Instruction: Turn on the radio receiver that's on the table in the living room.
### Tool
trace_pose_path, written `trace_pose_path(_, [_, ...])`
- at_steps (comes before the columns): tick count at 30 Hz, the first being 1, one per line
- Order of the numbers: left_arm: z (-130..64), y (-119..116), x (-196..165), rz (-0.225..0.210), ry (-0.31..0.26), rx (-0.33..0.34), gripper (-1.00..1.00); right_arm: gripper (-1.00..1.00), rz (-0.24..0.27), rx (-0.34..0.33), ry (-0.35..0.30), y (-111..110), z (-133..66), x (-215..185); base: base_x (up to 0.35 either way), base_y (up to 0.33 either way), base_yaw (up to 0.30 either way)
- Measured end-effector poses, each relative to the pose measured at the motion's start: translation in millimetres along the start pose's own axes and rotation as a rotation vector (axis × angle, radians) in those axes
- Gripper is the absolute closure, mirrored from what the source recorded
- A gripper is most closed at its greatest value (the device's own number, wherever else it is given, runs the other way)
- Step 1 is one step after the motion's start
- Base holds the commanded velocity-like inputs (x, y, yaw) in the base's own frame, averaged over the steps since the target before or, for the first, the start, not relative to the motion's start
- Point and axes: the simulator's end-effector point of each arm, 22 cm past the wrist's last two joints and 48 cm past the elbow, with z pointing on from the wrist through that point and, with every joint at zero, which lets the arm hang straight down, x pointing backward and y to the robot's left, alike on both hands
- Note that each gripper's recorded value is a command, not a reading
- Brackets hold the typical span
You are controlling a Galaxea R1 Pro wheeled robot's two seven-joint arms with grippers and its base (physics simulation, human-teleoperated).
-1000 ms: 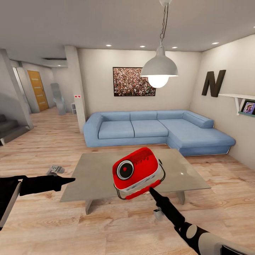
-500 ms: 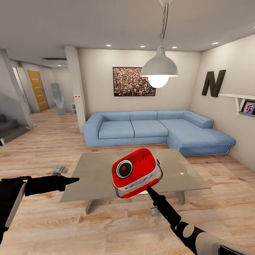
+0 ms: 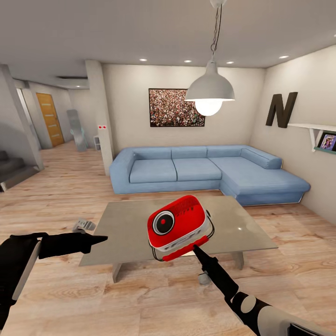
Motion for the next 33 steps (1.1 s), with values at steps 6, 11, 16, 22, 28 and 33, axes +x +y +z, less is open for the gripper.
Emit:
trace_pose_path(6, [0.2, 0.2, 0.1, 0.000, 0.000, -0.001, 1.00, 1.00, 0.003, 0.002, -0.003, -0.3, 0.0, -0.6, 0.000, 0.000, 0.000])
trace_pose_path(11, [0.2, 0.5, 0.2, 0.000, 0.000, -0.002, 1.00, 1.00, 0.006, 0.007, -0.002, -1.6, 0.5, -0.8, 0.000, 0.000, 0.000])
trace_pose_path(16, [0.0, 1.2, 0.3, -0.001, 0.000, -0.004, 1.00, 1.00, 0.001, 0.006, -0.005, -1.3, 1.5, -3.0, 0.000, 0.000, 0.000])
trace_pose_path(22, [0.2, 1.5, 0.6, -0.003, 0.001, -0.004, 1.00, 1.00, 0.000, 0.009, -0.009, -2.1, 2.5, -5.0, 0.000, 0.000, 0.000])
trace_pose_path(28, [0.4, 1.3, 0.8, -0.003, 0.001, -0.003, 1.00, 1.00, 0.001, 0.005, -0.002, -1.2, 2.7, -3.6, 0.000, 0.000, 0.000])
trace_pose_path(33, [0.4, 1.6, 0.7, -0.001, 0.000, -0.004, 1.00, 1.00, 0.006, 0.007, -0.003, -1.5, 2.6, -3.7, 0.000, 0.000, 0.000])
